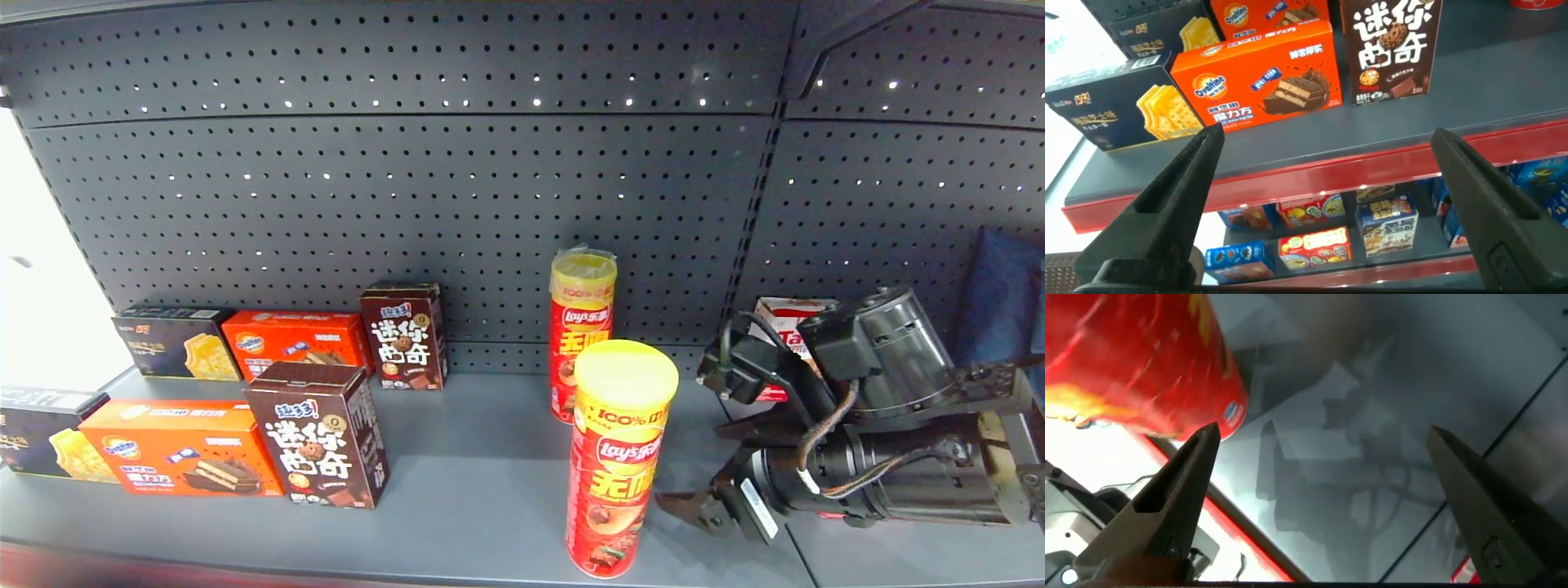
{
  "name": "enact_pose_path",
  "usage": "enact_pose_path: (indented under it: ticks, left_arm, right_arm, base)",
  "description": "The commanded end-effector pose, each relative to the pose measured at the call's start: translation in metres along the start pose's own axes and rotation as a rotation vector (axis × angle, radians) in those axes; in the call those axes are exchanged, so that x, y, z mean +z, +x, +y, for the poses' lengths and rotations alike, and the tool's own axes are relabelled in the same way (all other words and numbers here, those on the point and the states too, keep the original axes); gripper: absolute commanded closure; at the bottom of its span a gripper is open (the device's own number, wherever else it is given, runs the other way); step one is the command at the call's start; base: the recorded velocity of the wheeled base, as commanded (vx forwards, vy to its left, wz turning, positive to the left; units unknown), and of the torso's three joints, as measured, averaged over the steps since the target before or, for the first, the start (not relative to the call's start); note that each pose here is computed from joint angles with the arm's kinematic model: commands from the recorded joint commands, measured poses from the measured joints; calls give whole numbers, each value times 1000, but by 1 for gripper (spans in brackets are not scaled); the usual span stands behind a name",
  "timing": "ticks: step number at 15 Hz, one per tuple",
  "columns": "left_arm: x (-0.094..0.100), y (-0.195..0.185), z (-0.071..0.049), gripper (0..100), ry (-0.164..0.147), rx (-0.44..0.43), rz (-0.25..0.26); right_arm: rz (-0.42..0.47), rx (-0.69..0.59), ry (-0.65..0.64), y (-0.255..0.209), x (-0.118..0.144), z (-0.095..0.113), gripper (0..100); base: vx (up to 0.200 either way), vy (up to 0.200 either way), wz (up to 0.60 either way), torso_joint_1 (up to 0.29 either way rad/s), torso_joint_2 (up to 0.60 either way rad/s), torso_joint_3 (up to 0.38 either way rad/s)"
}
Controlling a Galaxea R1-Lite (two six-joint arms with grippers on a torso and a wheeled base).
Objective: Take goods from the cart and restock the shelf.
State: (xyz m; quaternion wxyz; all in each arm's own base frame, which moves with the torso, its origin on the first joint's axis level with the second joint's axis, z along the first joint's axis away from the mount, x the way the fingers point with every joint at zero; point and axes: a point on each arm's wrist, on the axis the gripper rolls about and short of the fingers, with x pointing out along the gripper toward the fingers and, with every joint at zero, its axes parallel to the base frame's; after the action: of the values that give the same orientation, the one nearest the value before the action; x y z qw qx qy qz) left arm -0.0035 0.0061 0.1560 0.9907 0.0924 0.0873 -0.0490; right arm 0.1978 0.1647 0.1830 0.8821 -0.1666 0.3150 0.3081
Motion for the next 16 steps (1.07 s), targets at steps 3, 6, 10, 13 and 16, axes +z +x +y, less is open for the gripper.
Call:
enact_pose_path:
  ticks: [3, 6, 10, 13, 16]
  left_arm:
    - [0, 1, 0, 0, 1, -1, 6]
    - [0, 1, 0, 0, 3, -7, 6]
    - [-2, 1, -1, 0, 4, -7, 12]
    - [-5, 2, -1, 0, 4, -9, 21]
    - [-5, 2, -1, 0, -8, -9, 21]
  right_arm:
    - [19, -1, 1, 13, 4, 0, 0]
    - [27, -1, -1, 17, 5, 0, 0]
    - [30, 3, -3, 18, 5, 1, 0]
    - [32, 9, -9, 18, 5, 4, 0]
    - [33, 13, -14, 19, 5, 6, 0]
  base:
    - [0, 0, 0, 0, 0, 0]
    - [0, 0, 0, 0, 0, 0]
    - [0, 0, 0, 0, 0, 0]
    - [0, 0, 0, 0, 0, 0]
    - [0, 0, 0, 0, 0, 0]
